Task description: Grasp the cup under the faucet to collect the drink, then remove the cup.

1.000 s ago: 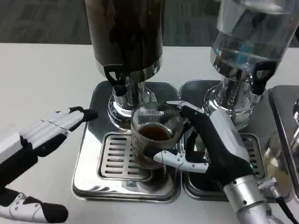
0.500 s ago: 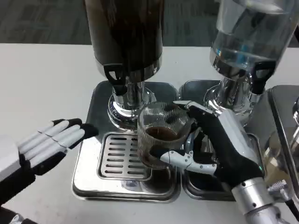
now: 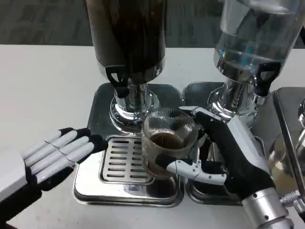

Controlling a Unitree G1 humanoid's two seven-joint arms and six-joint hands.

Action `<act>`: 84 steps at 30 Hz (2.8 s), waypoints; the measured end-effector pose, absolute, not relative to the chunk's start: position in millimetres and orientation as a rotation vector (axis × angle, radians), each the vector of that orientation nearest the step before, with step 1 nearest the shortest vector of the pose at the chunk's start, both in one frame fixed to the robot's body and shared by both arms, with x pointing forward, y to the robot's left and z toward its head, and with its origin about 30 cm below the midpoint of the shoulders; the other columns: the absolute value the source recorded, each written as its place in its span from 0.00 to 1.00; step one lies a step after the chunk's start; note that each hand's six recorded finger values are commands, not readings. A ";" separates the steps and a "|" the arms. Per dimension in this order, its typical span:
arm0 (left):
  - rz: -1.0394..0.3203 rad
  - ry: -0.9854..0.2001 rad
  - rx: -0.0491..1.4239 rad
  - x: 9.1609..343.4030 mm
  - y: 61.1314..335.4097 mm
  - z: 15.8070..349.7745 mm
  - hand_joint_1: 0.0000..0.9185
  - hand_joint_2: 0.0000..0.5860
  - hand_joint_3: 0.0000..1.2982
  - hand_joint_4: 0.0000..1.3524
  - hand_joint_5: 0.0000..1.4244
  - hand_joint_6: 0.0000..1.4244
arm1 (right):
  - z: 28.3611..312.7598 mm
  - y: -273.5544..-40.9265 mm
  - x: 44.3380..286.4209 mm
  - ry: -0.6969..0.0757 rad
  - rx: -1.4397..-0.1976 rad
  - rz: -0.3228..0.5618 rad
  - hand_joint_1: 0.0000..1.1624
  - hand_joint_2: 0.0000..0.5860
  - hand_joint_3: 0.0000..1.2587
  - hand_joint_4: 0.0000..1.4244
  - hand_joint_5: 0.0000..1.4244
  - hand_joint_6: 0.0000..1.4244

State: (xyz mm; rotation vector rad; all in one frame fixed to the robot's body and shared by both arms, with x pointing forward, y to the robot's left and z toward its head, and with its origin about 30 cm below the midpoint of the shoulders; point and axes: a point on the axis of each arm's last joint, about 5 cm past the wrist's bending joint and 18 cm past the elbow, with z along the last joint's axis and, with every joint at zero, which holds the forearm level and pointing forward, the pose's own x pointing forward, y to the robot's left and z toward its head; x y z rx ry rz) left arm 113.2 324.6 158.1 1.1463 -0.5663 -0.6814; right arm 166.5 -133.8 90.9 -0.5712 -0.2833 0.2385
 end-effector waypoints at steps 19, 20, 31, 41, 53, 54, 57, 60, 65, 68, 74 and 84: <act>-0.762 -0.604 1.108 102.7 306.9 160.1 0.00 0.08 0.03 0.00 0.00 0.01 | 99.8 -153.1 140.7 -0.263 -0.549 0.269 0.54 0.42 0.40 0.44 0.56 0.76; -0.763 -0.605 1.104 101.8 305.2 159.6 0.00 0.08 0.03 0.00 0.00 0.01 | 99.9 -155.1 140.3 -0.261 -0.552 0.269 0.54 0.42 0.40 0.44 0.56 0.76; -0.776 -0.581 1.097 97.2 300.0 158.8 0.00 0.08 0.03 0.00 0.00 0.01 | 101.6 -158.6 139.5 -0.263 -0.538 0.270 0.55 0.42 0.40 0.44 0.56 0.77; -0.778 -0.577 1.096 96.1 299.3 158.9 0.00 0.09 0.04 0.00 0.00 0.01 | 101.9 -158.5 139.5 -0.263 -0.538 0.274 0.55 0.42 0.41 0.44 0.57 0.77; -0.782 -0.583 1.100 95.0 296.8 158.6 0.00 0.10 0.04 0.00 0.00 0.01 | 103.6 -158.3 139.0 -0.270 -0.538 0.281 0.55 0.42 0.41 0.45 0.57 0.78; -0.781 -0.584 1.100 94.9 296.6 158.6 0.00 0.10 0.04 0.00 0.00 0.01 | 104.0 -158.2 138.9 -0.273 -0.538 0.282 0.55 0.43 0.41 0.45 0.57 0.78; -0.780 -0.590 1.102 94.6 295.5 158.7 0.00 0.10 0.04 0.00 0.00 0.01 | 104.2 -158.2 138.8 -0.275 -0.536 0.284 0.55 0.43 0.42 0.45 0.57 0.78; -0.777 -0.593 1.099 94.4 294.8 158.4 0.00 0.10 0.04 0.00 0.00 0.01 | 104.3 -158.3 138.8 -0.278 -0.535 0.284 0.55 0.43 0.42 0.45 0.58 0.78; -0.777 -0.590 1.100 94.5 294.8 158.3 0.00 0.10 0.04 0.00 0.00 0.01 | 104.5 -158.3 138.7 -0.283 -0.533 0.284 0.55 0.44 0.42 0.45 0.58 0.78; -0.775 -0.588 1.100 94.6 294.9 158.3 0.00 0.10 0.04 0.00 0.00 0.01 | 104.6 -158.2 138.7 -0.285 -0.533 0.285 0.55 0.44 0.42 0.45 0.58 0.78; -0.774 -0.586 1.100 94.9 295.0 158.3 0.00 0.10 0.04 0.00 0.00 0.01 | 104.7 -158.2 138.7 -0.287 -0.532 0.285 0.55 0.44 0.42 0.45 0.58 0.78; -0.772 -0.583 1.100 95.2 295.1 158.2 0.00 0.10 0.04 0.00 0.00 0.01 | 104.6 -158.1 139.5 -0.287 -0.531 0.286 0.55 0.44 0.43 0.46 0.58 0.78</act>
